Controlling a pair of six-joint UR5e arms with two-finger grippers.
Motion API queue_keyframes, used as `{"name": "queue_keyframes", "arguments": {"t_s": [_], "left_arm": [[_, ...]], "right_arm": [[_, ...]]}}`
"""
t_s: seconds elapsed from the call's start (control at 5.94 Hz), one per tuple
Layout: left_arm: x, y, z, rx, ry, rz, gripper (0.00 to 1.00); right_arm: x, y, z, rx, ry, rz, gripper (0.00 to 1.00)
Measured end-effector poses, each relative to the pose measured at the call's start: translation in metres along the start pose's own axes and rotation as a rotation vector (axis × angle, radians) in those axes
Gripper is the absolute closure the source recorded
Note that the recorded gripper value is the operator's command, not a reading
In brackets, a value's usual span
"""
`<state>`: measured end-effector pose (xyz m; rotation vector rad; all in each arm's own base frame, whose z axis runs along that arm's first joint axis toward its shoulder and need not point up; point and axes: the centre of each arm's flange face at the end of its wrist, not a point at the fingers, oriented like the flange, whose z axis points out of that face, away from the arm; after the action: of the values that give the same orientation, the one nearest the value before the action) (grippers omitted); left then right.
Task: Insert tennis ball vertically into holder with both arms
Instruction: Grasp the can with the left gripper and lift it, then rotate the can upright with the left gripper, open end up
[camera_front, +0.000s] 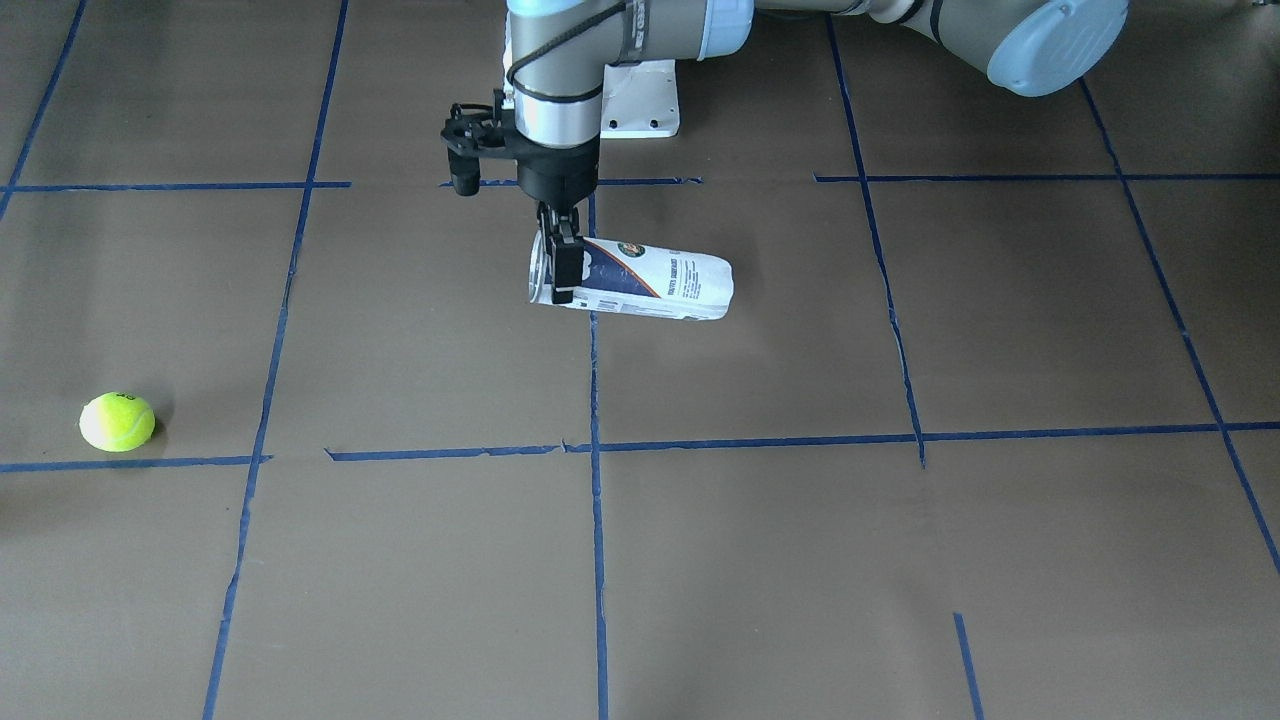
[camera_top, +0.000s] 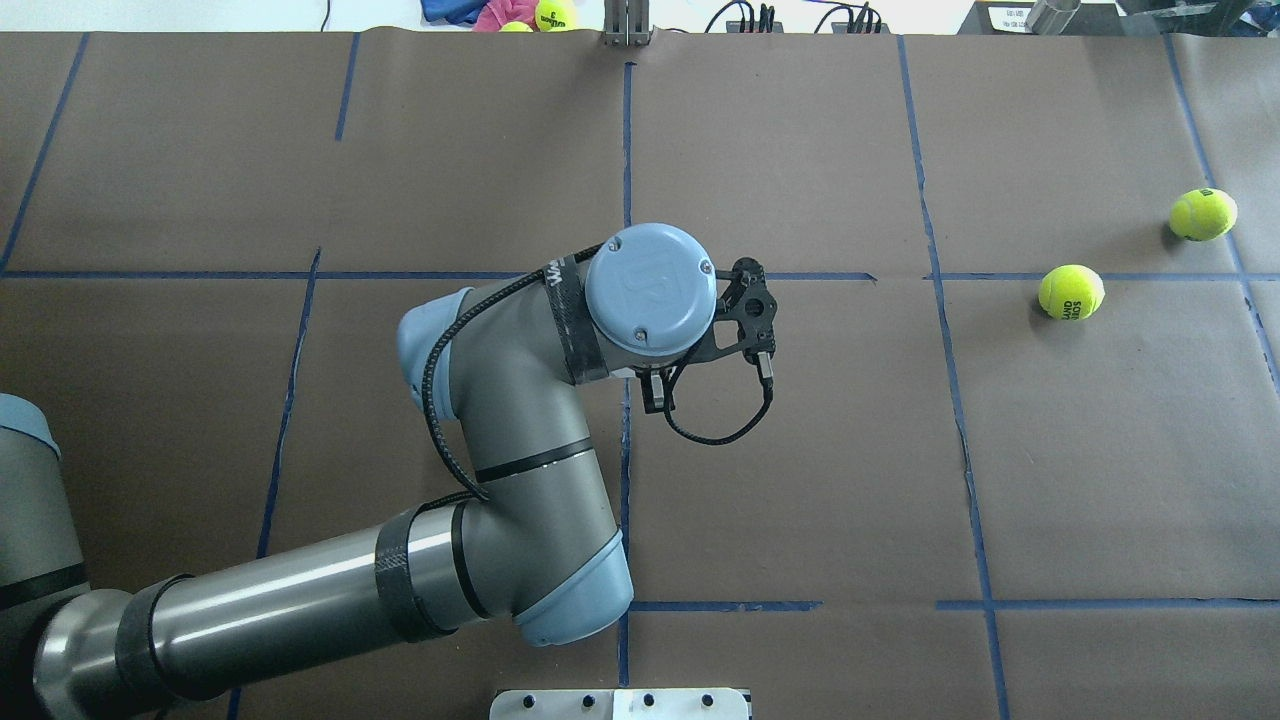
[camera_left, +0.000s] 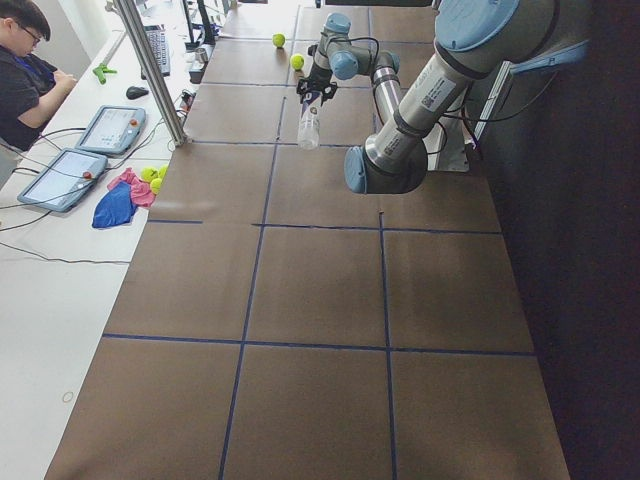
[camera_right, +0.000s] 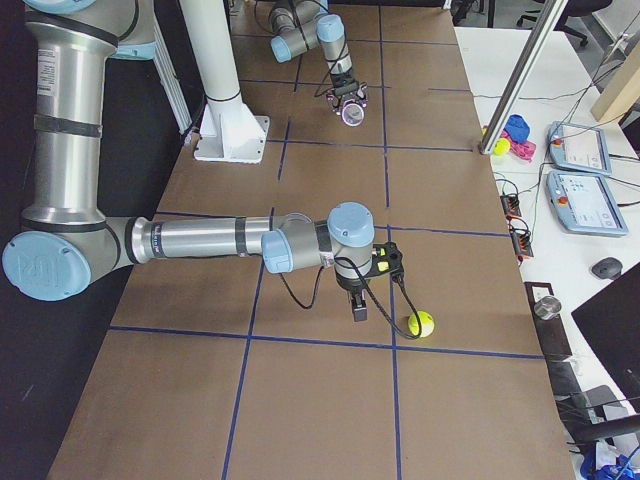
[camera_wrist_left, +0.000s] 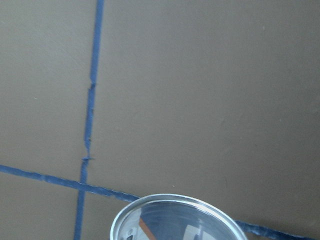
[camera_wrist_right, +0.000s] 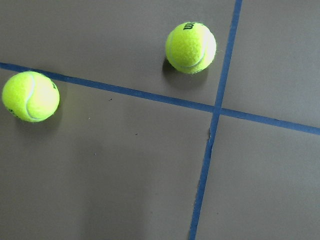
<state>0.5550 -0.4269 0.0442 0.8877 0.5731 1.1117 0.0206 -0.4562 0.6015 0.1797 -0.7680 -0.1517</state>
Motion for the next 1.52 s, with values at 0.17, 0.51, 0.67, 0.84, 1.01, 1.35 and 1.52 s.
{"name": "queue_keyframes", "arguments": {"t_s": [0.17,0.51,0.67,0.84,1.01,1.35,1.52], "left_arm": [[-0.009,-0.008,-0.023,0.116,0.012,-0.067,0.22],[-0.017,-0.022,-0.057,0.376,0.022,-0.161,0.22],[-0.017,-0.022,-0.069,0.504,0.035,-0.202,0.22],[-0.017,-0.008,-0.072,0.635,0.054,-0.238,0.22],[-0.017,0.017,-0.07,0.769,0.073,-0.269,0.22],[-0.023,0.073,-0.055,0.993,0.059,-0.348,0.21],[-0.028,0.095,-0.031,1.06,0.039,-0.38,0.2]], "right_arm": [[0.0,0.0,0.0,0.0,0.0,0.0,0.0],[0.0,-0.001,0.0,0.001,0.0,-0.001,0.0],[0.0,-0.001,0.0,0.001,0.0,-0.001,0.0],[0.0,0.0,0.0,0.001,0.0,0.0,0.0],[0.0,-0.001,0.0,0.001,0.0,0.0,0.0],[-0.001,-0.001,-0.001,0.002,0.0,-0.002,0.0],[-0.002,-0.001,-0.001,0.003,0.0,-0.002,0.0]]}}
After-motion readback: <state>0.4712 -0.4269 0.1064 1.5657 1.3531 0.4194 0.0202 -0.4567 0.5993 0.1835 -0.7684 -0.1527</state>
